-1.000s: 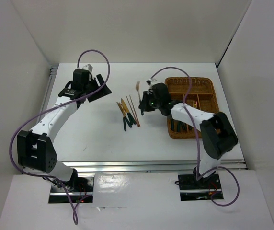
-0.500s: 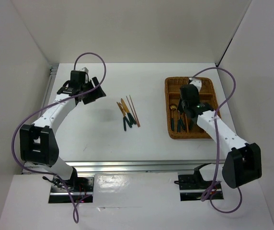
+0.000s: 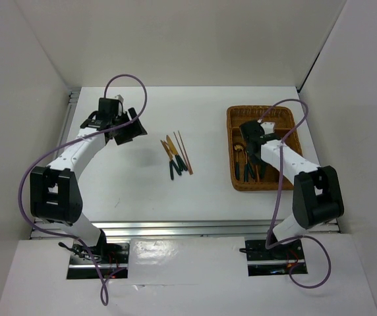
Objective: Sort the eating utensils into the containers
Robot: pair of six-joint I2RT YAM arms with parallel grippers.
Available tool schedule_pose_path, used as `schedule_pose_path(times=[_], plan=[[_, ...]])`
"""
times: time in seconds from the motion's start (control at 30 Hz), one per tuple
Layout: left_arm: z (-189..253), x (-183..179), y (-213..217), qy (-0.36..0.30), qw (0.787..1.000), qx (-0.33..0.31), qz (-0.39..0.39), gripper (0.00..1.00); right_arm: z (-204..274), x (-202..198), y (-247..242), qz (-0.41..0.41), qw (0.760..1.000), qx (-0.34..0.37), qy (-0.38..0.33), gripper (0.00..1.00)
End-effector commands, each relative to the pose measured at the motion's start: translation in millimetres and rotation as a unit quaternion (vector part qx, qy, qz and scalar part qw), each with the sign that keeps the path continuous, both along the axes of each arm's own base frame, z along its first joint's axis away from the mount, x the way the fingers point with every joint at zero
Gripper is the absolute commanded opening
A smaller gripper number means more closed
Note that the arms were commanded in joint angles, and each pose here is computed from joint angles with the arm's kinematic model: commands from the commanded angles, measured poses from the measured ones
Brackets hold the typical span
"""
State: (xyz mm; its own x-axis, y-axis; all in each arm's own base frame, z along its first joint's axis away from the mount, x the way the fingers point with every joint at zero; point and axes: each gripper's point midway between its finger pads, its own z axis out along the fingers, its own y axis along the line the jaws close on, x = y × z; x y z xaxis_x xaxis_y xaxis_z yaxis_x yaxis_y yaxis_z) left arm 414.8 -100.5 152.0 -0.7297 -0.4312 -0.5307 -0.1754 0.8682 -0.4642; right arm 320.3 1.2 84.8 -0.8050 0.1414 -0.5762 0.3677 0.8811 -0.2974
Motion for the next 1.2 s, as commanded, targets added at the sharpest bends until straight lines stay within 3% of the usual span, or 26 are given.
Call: schedule_pose_path(times=[0.0, 0.17, 0.4, 0.47, 0.63, 0.77, 0.97, 1.07, 1.17], plan=[[9, 9, 0, -0.021, 1.000, 0.002, -0.012, 0.79, 17, 6, -15, -0.007, 0.999, -0.031, -0.002, 0.09], [9, 9, 0, -0.021, 1.000, 0.002, -0.012, 0.79, 13, 12, -11, 0.024, 0.999, -0.020, 0.007, 0.12], [7, 12, -2, -0.016, 1.000, 0.002, -0.019, 0.78, 6, 16, -5, 0.048, 0.999, -0.012, 0.018, 0.32], [4, 11, -4, -0.011, 1.000, -0.001, -0.023, 0.78, 8, 17, -3, 0.050, 0.999, -0.008, 0.018, 0.44], [0, 11, -6, -0.006, 1.000, -0.005, -0.027, 0.78, 25, 20, -2, 0.051, 0.999, -0.002, -0.004, 0.62], [0, 9, -13, -0.006, 0.999, -0.005, -0.036, 0.78, 59, 35, 19, 0.084, 0.992, 0.054, -0.078, 0.63], [-29, -2, -56, 0.027, 0.997, 0.025, -0.066, 0.77, 93, 50, 90, 0.203, 0.937, 0.216, -0.183, 0.63], [-42, -10, -70, 0.050, 0.995, 0.050, -0.067, 0.74, 93, 46, 105, 0.213, 0.921, 0.260, -0.195, 0.66], [-54, -18, -83, 0.065, 0.992, 0.082, -0.077, 0.72, 82, 43, 105, 0.205, 0.921, 0.268, -0.196, 0.66]])
